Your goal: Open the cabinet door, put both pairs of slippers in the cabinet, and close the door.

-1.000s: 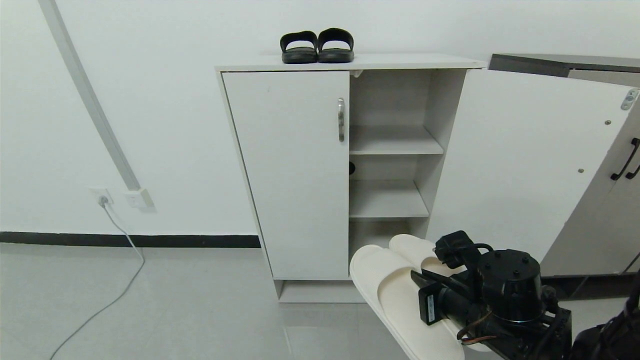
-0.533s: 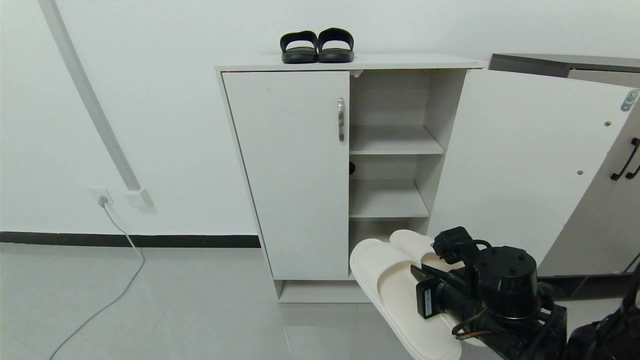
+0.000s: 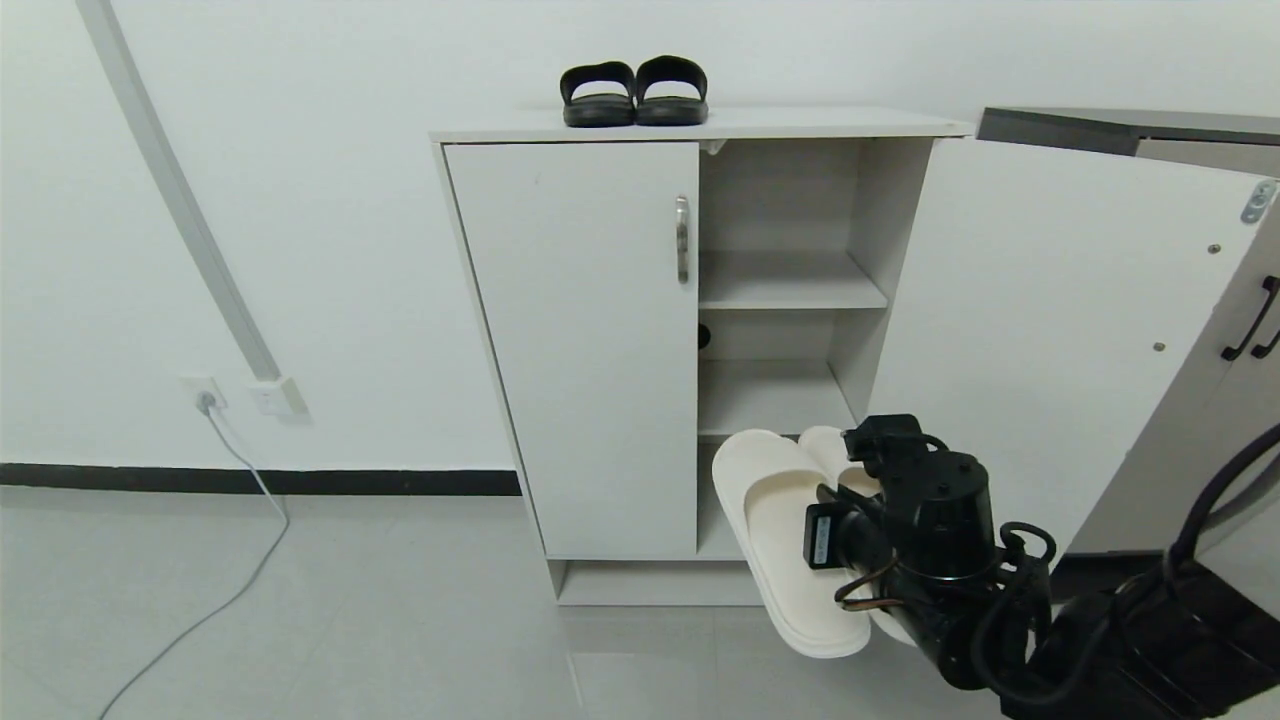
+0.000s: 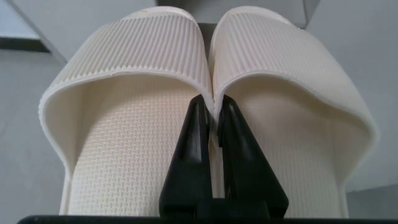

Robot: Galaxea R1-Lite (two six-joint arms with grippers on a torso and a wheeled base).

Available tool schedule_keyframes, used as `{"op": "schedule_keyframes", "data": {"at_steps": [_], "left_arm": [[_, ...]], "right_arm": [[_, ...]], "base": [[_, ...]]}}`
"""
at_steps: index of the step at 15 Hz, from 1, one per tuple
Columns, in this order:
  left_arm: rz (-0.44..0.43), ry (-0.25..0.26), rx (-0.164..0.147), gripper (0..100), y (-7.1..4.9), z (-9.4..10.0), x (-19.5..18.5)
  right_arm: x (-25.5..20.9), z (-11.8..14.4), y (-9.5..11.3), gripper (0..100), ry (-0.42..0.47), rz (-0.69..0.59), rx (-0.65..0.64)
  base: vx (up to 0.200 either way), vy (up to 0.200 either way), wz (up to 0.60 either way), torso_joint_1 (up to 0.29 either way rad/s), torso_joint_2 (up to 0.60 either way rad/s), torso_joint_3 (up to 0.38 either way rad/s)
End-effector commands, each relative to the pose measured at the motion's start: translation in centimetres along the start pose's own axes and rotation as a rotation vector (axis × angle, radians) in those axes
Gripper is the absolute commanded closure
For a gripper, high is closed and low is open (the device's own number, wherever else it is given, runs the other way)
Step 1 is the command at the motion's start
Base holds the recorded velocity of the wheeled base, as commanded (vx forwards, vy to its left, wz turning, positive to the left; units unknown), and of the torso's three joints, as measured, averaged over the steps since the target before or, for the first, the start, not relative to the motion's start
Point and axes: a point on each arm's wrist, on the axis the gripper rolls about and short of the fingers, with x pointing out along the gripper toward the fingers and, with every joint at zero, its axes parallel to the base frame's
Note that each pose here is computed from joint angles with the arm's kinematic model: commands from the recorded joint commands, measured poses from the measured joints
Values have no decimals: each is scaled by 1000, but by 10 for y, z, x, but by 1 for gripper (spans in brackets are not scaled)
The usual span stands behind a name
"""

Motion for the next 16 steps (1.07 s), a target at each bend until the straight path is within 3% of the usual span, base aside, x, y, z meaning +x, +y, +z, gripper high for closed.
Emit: {"op": "schedule_keyframes", "data": {"at_steps": [1, 5, 9, 16], "left_arm": [[-1, 1, -1, 100, 0, 0, 0], [-1, 1, -6, 100, 0, 0, 0], [-1, 1, -11, 100, 0, 0, 0], [1, 1, -11, 100, 0, 0, 0]], "right_arm": [[17, -15, 8, 100, 21, -43, -11], [24, -24, 12, 100, 34, -58, -21], [23, -24, 12, 100, 33, -56, -21], [32, -28, 51, 100, -8, 53, -17]], "base": [[0, -200, 0, 2, 7, 2], [0, -200, 0, 0, 4, 2], [0, 0, 0, 0, 0, 0], [0, 0, 0, 0, 0, 0]]}}
